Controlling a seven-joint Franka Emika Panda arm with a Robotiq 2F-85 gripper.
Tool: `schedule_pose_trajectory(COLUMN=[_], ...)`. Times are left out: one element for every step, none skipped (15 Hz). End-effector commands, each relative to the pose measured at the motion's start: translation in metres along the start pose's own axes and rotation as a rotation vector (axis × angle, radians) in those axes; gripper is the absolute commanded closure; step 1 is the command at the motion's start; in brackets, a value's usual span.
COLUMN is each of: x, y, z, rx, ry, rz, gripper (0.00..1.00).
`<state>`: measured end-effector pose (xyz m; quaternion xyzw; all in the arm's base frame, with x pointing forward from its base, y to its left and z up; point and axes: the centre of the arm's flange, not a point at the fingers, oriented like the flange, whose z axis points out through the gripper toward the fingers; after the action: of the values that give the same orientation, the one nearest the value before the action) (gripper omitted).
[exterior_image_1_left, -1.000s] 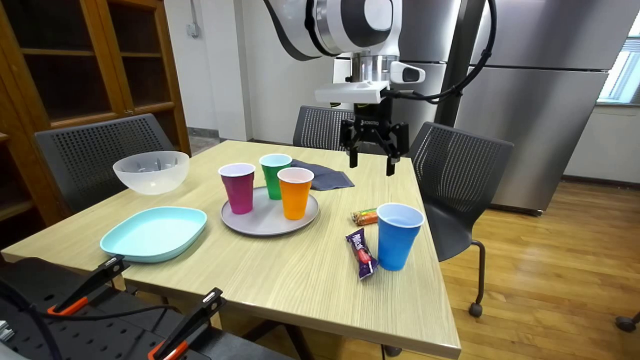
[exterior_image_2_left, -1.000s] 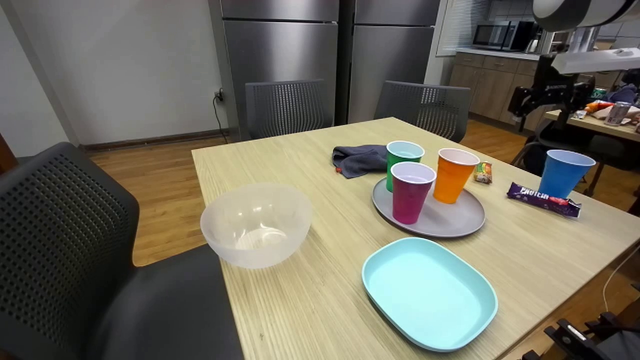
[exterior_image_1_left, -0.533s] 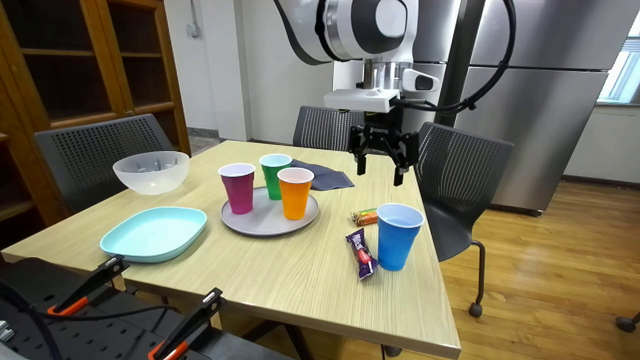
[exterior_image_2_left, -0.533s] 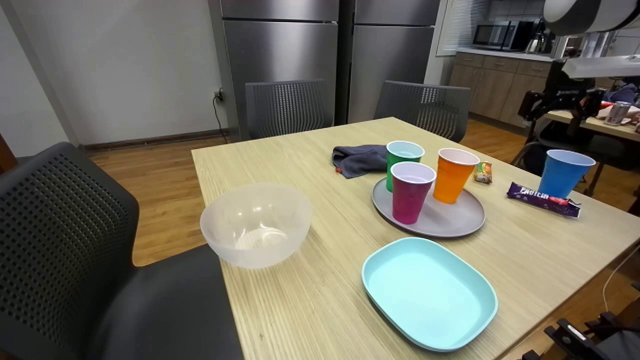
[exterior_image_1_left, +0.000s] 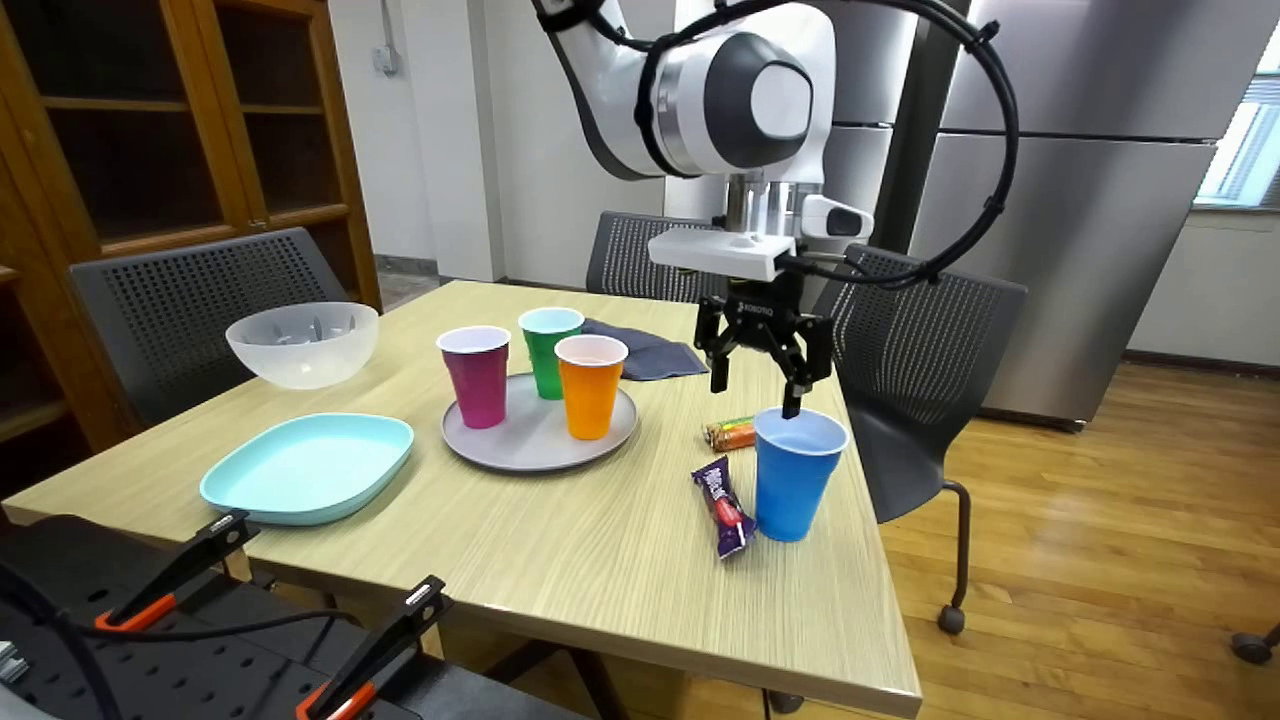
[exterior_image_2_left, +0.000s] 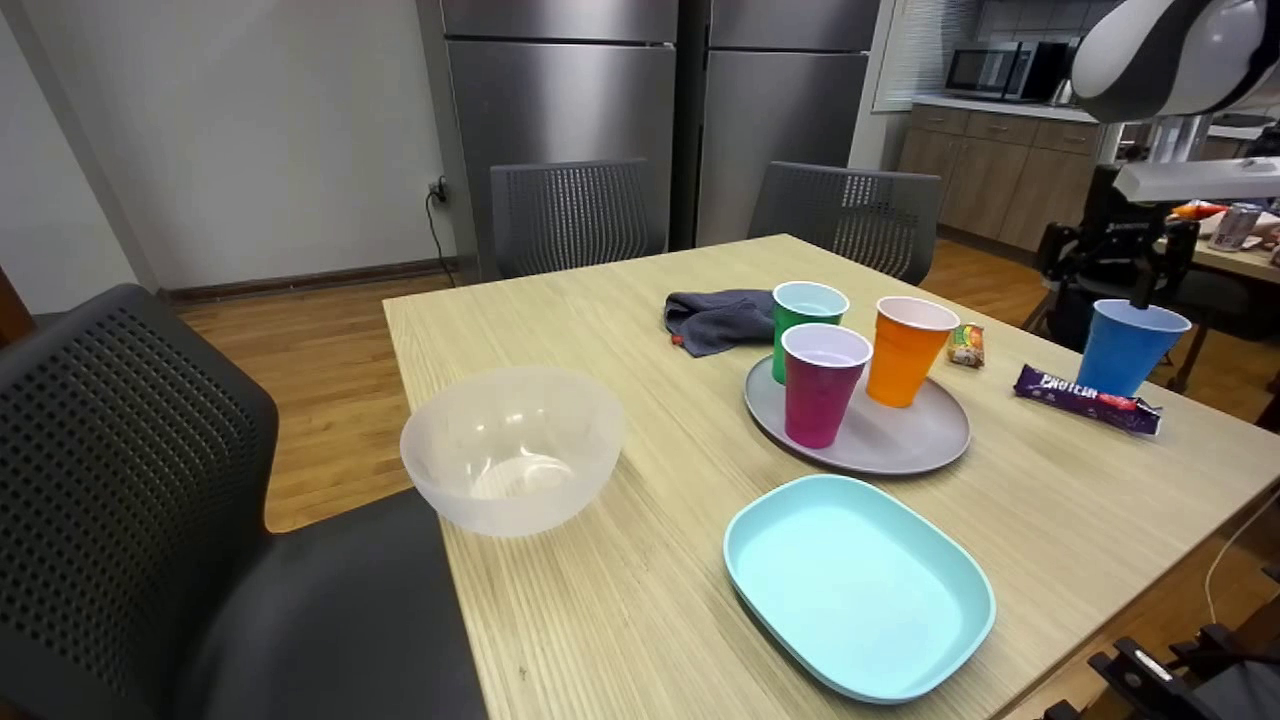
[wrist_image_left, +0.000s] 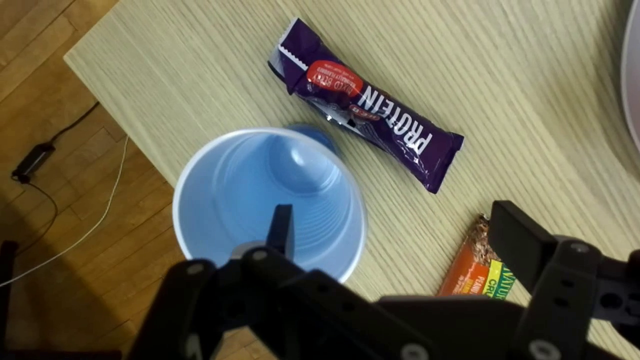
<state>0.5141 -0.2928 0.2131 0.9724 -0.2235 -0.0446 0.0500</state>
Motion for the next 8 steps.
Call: schedule_pose_trajectory(x=[0.0106,0.0117,0.0127,0.0136,0.014,0.0143,0.0144,0.0149], y=[0.001,0.001,0.0009,0.0009,0.0008,0.0009,0.0012,0.0013], z=[0.0116,0.0147,0.017,0.0189,0.0201,0.0208,0.0207,0.021], rx=[0.007,0.006,0.004,0.003,0.003,0.003,0.006,0.005], ry=[0.01,0.012,0.015,0.017,0.018,0.02,0.022,0.023], rz=[0.017,0.017,0.017,0.016,0.014,0.012,0.009,0.008], gripper=[0.0,0.0,0.0,0.0,0.0,0.0,0.25,0.28])
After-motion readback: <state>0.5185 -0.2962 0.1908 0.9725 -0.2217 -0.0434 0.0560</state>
